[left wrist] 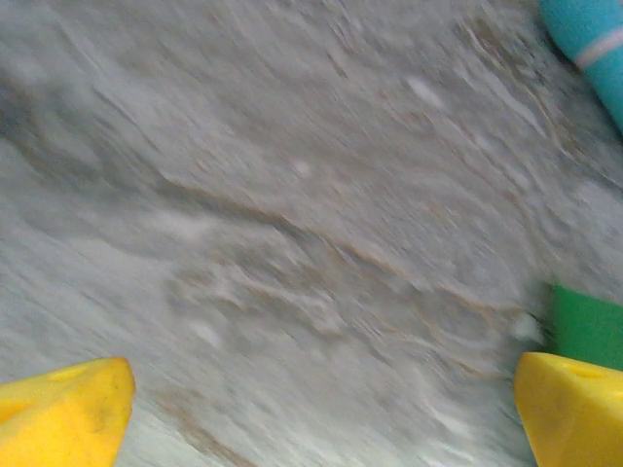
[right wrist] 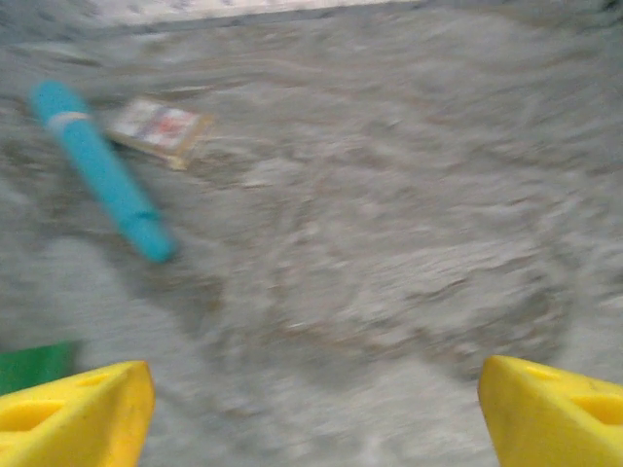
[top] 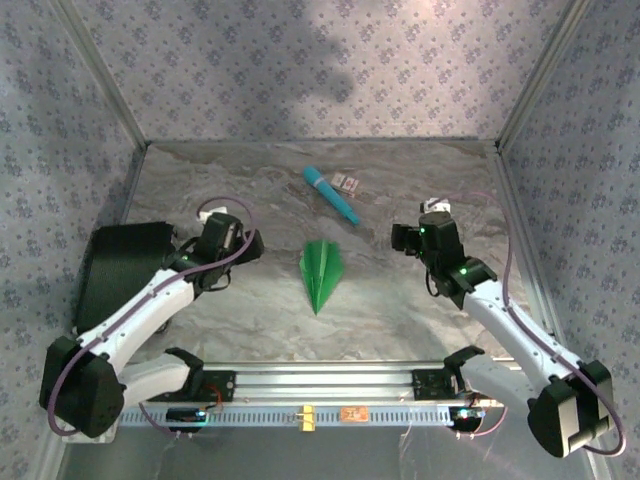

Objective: Fold a paper plane with a square sheet of paper (pick it up from the middle)

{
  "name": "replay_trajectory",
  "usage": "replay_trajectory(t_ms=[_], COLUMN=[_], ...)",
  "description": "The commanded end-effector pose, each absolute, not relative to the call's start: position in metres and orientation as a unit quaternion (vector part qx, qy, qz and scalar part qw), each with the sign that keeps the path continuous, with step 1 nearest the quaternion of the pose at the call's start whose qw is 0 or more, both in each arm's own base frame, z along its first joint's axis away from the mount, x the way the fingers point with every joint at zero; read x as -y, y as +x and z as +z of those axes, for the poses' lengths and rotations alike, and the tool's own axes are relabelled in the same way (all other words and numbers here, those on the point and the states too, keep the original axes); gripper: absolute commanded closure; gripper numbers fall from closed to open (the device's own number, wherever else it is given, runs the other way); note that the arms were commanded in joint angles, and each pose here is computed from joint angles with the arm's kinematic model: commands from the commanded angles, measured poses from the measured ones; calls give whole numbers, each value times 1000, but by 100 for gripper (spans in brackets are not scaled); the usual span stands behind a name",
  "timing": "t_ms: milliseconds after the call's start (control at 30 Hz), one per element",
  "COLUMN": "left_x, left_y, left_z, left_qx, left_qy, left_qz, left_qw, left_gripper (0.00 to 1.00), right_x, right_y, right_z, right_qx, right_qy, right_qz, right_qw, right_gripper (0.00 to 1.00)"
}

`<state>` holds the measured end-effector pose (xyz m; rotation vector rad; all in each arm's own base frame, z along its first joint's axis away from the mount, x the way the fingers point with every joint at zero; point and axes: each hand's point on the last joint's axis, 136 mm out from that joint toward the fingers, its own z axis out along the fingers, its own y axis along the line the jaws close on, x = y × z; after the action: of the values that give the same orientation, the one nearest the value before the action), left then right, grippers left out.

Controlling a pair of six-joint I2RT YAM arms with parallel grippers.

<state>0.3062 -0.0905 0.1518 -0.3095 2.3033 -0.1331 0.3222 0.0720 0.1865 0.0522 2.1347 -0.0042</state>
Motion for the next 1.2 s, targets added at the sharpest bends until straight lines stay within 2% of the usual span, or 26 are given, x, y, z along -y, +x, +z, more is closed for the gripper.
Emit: replay_trajectory(t_ms=[0, 133, 300, 467, 567, 700, 767, 867, 900, 933, 1000, 1033, 1167], left_x=[41, -8, -42, -34, -23, -9, -6, 6, 3, 3, -5, -14, -22], left_y=[324, 331, 338, 354, 369, 384, 387, 391, 391, 391, 396, 397, 398], left_z=[167, 162, 137, 113, 108, 117, 114, 105, 101, 96, 91, 87, 90], left_qx=[-881, -872, -854, -859, -847, -824, -826, -819, -821, -822, -818, -836, -828], left_qy=[-110, -130, -149, -96, -66, -33, -18, 17, 10, 10, -6, -31, -49], left_qz=[56, 109, 135, 133, 114, 64, 46, 21, 21, 11, 24, 33, 35], left_qw=[458, 460, 480, 485, 515, 562, 562, 573, 571, 569, 575, 546, 557], left_gripper=[0, 0, 0, 0, 0, 0, 0, 0, 0, 0, 0, 0, 0], right_x=[-14, 9, 12, -5, -6, -8, -11, 10, 16, 19, 20, 20, 20], right_y=[334, 351, 368, 385, 392, 380, 379, 389, 390, 390, 390, 390, 390], right_z=[173, 144, 127, 110, 96, 93, 85, 81, 81, 80, 80, 80, 81], right_qx=[-862, -862, -850, -838, -844, -829, -824, -839, -840, -842, -842, -840, -841], right_qy=[8, 9, 6, -47, -50, -57, -67, -8, 5, 12, 13, 14, 15], right_qz=[-161, -140, -78, -47, -44, 10, 7, -28, -33, -33, -35, -37, -37], right_qw=[480, 487, 522, 541, 533, 557, 563, 543, 542, 538, 539, 540, 540], right_gripper=[9, 9, 10, 11, 13, 13, 13, 14, 13, 1, 1, 1, 1])
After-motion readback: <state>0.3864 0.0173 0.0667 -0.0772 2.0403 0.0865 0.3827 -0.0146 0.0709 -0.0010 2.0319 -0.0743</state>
